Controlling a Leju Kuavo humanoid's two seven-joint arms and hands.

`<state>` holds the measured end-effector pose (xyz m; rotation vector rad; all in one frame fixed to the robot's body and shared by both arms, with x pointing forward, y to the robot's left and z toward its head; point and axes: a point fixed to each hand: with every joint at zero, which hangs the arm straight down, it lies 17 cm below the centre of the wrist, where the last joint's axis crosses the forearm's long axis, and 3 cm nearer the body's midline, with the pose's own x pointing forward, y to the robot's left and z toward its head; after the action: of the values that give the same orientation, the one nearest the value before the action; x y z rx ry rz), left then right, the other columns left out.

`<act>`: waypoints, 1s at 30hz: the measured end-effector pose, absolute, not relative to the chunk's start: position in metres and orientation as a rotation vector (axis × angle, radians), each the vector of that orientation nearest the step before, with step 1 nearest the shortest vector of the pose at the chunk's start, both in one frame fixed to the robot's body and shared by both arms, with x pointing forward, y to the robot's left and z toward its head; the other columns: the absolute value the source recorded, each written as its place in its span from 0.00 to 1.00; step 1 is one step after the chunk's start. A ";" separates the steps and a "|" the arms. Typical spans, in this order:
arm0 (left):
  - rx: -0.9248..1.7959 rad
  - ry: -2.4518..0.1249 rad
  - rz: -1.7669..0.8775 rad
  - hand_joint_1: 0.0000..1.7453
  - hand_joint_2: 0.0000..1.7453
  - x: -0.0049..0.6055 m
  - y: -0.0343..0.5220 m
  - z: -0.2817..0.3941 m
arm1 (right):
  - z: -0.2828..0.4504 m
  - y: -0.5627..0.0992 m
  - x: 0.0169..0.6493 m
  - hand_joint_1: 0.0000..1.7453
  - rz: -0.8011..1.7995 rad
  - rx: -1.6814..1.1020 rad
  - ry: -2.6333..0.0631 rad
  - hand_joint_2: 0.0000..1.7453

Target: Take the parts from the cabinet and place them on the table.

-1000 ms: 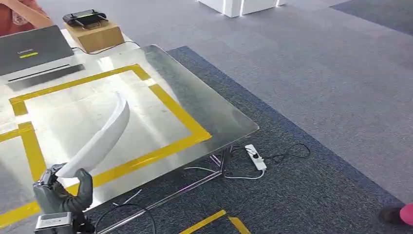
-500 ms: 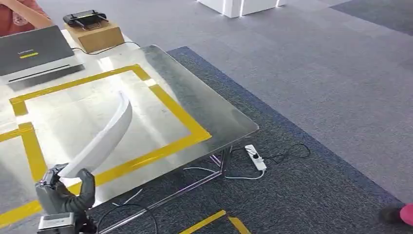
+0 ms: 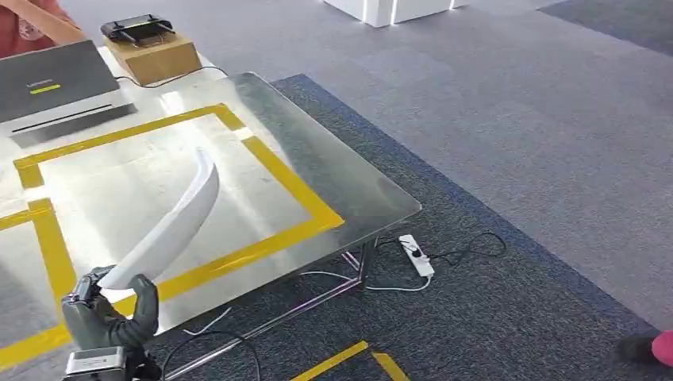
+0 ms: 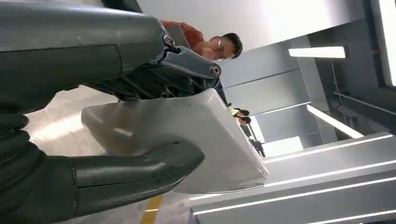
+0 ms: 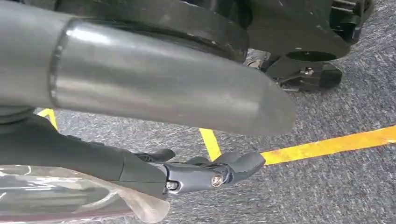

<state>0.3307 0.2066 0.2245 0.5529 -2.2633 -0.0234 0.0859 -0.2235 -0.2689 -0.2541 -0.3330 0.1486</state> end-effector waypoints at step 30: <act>0.574 -2.270 -0.008 1.00 1.00 0.332 0.208 0.229 | -0.269 -0.224 0.086 0.00 0.118 -0.254 -0.333 0.00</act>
<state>0.3322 0.2082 0.2286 0.5735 -2.2699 -0.0082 0.0860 -0.2243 -0.2688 -0.2536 -0.3334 0.1183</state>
